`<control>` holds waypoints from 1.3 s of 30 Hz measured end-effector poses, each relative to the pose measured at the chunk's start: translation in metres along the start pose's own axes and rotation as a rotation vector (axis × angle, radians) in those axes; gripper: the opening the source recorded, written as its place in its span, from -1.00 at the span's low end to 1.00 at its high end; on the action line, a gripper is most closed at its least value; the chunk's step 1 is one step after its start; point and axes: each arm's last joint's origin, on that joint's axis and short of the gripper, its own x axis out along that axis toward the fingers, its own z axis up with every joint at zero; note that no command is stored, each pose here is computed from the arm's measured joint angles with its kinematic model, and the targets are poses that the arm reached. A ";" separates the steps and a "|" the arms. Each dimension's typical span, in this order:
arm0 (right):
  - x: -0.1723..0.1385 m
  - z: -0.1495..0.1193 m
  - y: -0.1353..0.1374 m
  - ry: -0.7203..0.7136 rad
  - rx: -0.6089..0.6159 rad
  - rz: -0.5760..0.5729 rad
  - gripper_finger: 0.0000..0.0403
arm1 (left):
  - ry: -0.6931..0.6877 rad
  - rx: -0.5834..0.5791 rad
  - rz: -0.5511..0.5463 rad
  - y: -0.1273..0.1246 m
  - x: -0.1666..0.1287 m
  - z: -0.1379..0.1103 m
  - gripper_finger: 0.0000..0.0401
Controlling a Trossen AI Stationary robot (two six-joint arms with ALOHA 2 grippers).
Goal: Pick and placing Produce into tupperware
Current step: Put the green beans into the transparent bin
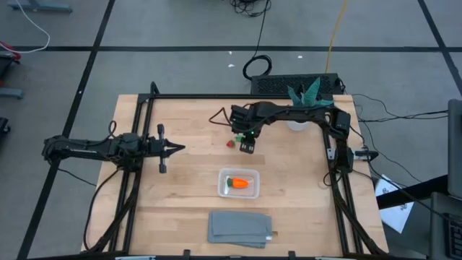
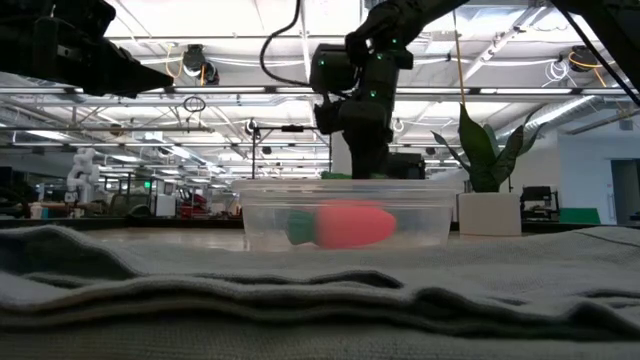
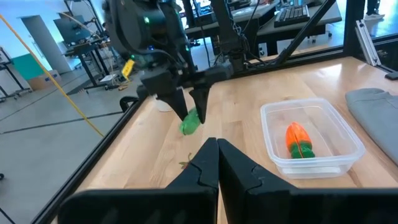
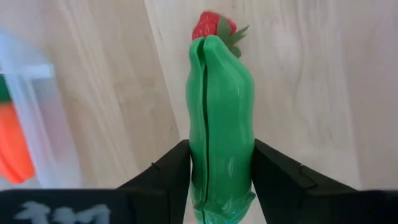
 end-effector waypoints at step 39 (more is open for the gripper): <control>-0.109 0.013 0.048 0.019 -0.198 0.019 -0.29 | -0.001 0.001 0.001 0.000 0.000 0.000 -1.00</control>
